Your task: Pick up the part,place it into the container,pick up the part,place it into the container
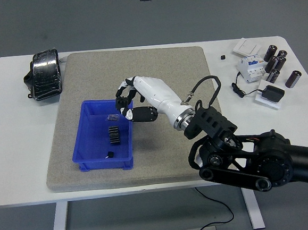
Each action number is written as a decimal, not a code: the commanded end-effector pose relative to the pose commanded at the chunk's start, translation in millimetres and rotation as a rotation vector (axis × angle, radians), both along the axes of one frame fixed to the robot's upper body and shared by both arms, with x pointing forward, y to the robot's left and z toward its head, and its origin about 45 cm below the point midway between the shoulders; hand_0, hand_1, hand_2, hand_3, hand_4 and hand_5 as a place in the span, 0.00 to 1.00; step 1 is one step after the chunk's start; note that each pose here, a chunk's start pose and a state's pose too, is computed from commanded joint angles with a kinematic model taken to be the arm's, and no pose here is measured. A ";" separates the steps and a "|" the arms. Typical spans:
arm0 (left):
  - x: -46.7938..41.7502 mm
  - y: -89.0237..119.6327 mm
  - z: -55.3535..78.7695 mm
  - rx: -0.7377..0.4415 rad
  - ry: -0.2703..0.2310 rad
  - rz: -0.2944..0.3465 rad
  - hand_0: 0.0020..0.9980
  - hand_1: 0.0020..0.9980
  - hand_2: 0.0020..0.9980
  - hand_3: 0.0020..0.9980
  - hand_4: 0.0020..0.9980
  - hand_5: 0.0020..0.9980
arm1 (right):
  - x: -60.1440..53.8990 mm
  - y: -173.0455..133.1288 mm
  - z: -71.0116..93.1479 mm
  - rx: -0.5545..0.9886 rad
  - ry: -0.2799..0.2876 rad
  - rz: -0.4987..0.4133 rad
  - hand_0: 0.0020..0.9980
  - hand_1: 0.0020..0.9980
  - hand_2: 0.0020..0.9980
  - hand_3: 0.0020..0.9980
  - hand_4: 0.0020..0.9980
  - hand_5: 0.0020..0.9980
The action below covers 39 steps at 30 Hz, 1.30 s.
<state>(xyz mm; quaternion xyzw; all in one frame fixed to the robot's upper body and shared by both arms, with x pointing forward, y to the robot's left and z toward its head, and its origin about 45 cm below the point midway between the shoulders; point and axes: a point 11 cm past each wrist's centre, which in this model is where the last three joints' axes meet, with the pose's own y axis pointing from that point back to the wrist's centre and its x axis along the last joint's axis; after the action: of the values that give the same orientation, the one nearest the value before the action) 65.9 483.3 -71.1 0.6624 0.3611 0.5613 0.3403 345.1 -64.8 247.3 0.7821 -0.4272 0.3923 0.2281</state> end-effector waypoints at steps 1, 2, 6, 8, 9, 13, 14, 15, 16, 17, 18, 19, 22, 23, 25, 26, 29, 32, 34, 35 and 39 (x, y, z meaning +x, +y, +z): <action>0.8 0.4 0.3 0.001 -0.001 -0.001 0.64 0.65 0.64 0.56 0.67 0.67 | -1.3 3.6 -0.3 0.003 0.003 0.009 0.38 0.51 0.36 0.46 0.54 0.10; 1.4 0.7 0.6 0.001 -0.001 -0.001 0.64 0.65 0.64 0.56 0.67 0.67 | -2.9 6.9 -1.3 0.005 0.007 0.019 0.38 0.51 0.36 0.46 0.54 0.10; 2.0 0.9 0.8 0.001 0.000 -0.003 0.64 0.65 0.64 0.56 0.68 0.67 | -8.9 16.0 -8.7 -0.003 0.043 0.058 0.43 0.52 0.40 0.49 0.54 0.04; 1.8 0.7 0.7 0.000 0.001 -0.004 0.64 0.65 0.64 0.56 0.68 0.67 | -10.4 18.5 -14.4 -0.026 0.073 0.081 0.43 0.52 0.40 0.49 0.54 0.04; 1.8 0.6 0.7 0.000 0.001 -0.004 0.64 0.65 0.64 0.55 0.68 0.67 | -10.3 18.9 -16.9 -0.040 0.085 0.090 0.50 0.61 0.60 0.67 0.47 0.04; 2.2 1.0 0.9 0.000 0.001 -0.005 0.64 0.65 0.64 0.55 0.68 0.67 | -10.7 19.8 -29.2 -0.105 0.140 0.122 0.50 0.61 0.60 0.67 0.47 0.04; 2.3 1.1 0.9 0.001 0.001 -0.005 0.64 0.65 0.64 0.55 0.68 0.67 | -11.6 20.4 -32.7 -0.121 0.155 0.133 0.50 0.61 0.60 0.67 0.47 0.04; 2.3 1.2 1.0 0.001 0.001 -0.005 0.64 0.65 0.64 0.55 0.68 0.68 | -12.7 21.0 -35.6 -0.134 0.168 0.142 0.69 0.75 0.77 0.75 0.50 0.25; 2.3 1.2 1.0 0.001 0.001 -0.005 0.64 0.65 0.64 0.55 0.68 0.68 | -13.8 21.7 -38.3 -0.145 0.180 0.151 0.69 0.75 0.77 0.75 0.50 0.25; 2.4 1.2 1.0 0.001 0.001 -0.006 0.64 0.65 0.64 0.55 0.68 0.68 | -14.8 22.3 -40.4 -0.151 0.189 0.159 0.69 0.75 0.77 0.75 0.50 0.25; 2.4 1.1 1.0 0.001 0.002 -0.006 0.64 0.65 0.64 0.55 0.68 0.68 | -15.4 22.7 -41.7 -0.153 0.194 0.163 0.69 0.75 0.77 0.75 0.50 0.25; 2.5 1.1 1.0 0.001 0.002 -0.006 0.64 0.65 0.64 0.55 0.68 0.68 | -15.8 23.0 -42.7 -0.155 0.199 0.167 0.69 0.75 0.77 0.75 0.50 0.25; 2.5 1.0 1.0 0.000 0.002 -0.007 0.64 0.65 0.64 0.55 0.68 0.67 | -15.8 23.2 -43.6 -0.159 0.203 0.171 0.77 0.82 0.84 0.83 0.58 0.27; 2.5 1.0 1.0 0.000 0.003 -0.007 0.64 0.65 0.64 0.55 0.68 0.67 | -15.8 23.2 -43.6 -0.159 0.203 0.172 0.77 0.82 0.84 0.83 0.58 0.27; 2.5 1.0 1.0 0.000 0.003 -0.007 0.64 0.65 0.64 0.55 0.68 0.67 | -15.9 23.1 -43.5 -0.158 0.204 0.173 0.77 0.82 0.84 0.83 0.58 0.27; 2.4 1.0 0.9 0.000 0.003 -0.007 0.64 0.65 0.64 0.55 0.68 0.67 | -16.0 23.0 -43.5 -0.157 0.204 0.173 0.77 0.82 0.84 0.83 0.58 0.27; 1.8 0.6 0.7 -0.001 0.005 -0.007 0.64 0.65 0.64 0.55 0.67 0.67 | -14.6 21.0 -40.9 -0.139 0.195 0.163 0.77 0.82 0.84 0.84 0.59 0.25; 0.9 -0.2 0.0 -0.003 0.005 -0.006 0.64 0.65 0.64 0.55 0.67 0.67 | -9.9 15.1 -32.9 -0.092 0.180 0.134 0.77 0.82 0.84 0.84 0.59 0.25; -0.4 -1.0 -0.6 -0.005 0.007 -0.006 0.65 0.65 0.64 0.55 0.67 0.67 | -5.3 8.1 -25.0 -0.054 0.164 0.107 0.73 0.78 0.78 0.74 0.61 0.27; -1.3 -1.4 -1.0 -0.006 0.009 -0.005 0.65 0.65 0.64 0.55 0.67 0.67 | -2.5 2.8 -20.5 -0.032 0.154 0.090 0.73 0.78 0.78 0.74 0.61 0.27; -3.7 -2.5 -1.7 -0.007 0.014 -0.001 0.64 0.65 0.64 0.55 0.66 0.66 | 8.5 -20.6 -5.2 0.050 0.126 0.016 0.70 0.75 0.75 0.72 0.61 0.28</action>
<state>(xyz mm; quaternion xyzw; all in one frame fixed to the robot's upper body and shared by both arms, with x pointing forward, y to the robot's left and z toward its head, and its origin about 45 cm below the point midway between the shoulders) 62.2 480.8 -72.8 0.6654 0.3649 0.5552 0.3404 353.6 -85.4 242.1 0.8141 -0.4153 0.3334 0.2315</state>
